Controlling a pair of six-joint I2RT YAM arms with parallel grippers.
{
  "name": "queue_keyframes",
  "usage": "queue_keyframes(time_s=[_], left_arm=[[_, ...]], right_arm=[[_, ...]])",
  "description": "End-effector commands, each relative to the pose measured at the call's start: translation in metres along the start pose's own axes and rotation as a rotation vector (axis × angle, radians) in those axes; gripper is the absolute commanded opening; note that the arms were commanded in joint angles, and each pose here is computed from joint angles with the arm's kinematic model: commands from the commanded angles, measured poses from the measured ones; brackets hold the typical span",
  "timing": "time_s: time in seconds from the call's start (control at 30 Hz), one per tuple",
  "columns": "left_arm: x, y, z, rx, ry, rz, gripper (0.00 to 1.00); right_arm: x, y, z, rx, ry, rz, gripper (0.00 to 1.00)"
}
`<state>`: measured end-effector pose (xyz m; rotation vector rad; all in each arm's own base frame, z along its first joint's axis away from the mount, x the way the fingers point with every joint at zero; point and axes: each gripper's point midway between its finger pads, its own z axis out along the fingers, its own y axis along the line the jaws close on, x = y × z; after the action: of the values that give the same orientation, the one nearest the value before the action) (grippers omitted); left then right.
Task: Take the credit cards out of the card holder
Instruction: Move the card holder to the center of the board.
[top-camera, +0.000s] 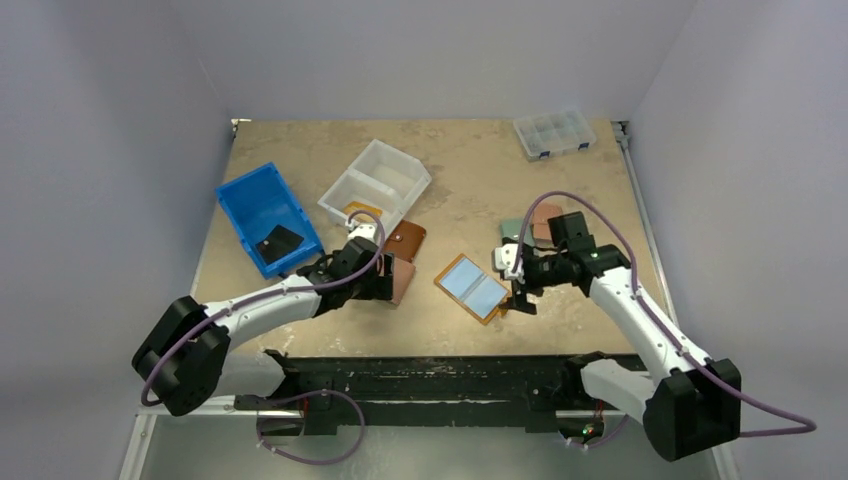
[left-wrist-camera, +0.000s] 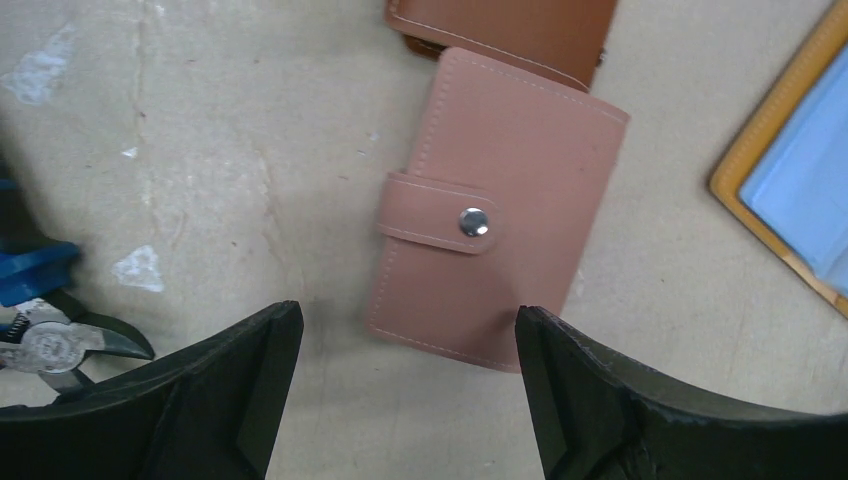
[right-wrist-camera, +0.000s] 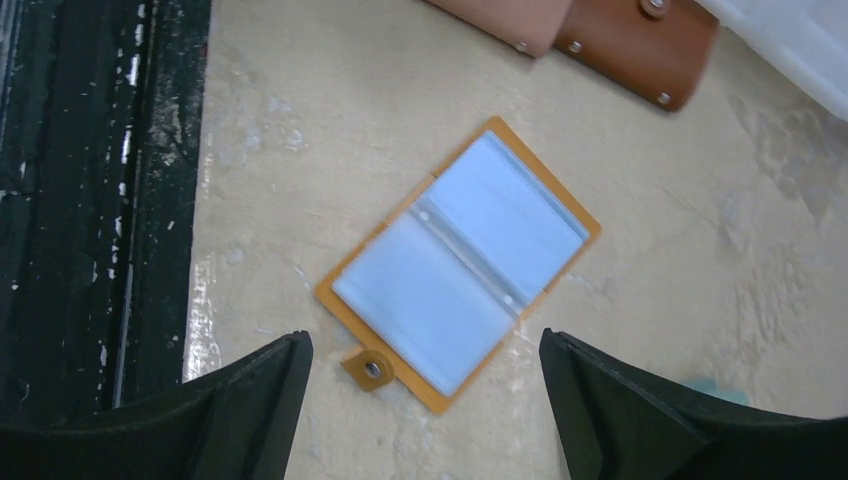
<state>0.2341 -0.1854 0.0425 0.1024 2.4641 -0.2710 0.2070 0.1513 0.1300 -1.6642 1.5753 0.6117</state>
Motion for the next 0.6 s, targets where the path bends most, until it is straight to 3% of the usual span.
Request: queue_keyframes(time_s=[0.0,0.27,0.57], left_arm=[[-0.024,-0.006,0.002,0.074,-0.065,-0.062,0.83],[-0.02,-0.009,0.005,0.099,-0.03,-0.06,0.81],[-0.018,0.0,-0.006,0.089,-0.048,-0.07,0.81]], right_arm=[[0.003,-0.002,0.015,0.011,0.043,-0.1,0.94],[0.052,0.03,0.021,-0.251,0.215,-0.266,0.9],[0.08,0.026,0.041,-0.394,0.324,-0.22,0.68]])
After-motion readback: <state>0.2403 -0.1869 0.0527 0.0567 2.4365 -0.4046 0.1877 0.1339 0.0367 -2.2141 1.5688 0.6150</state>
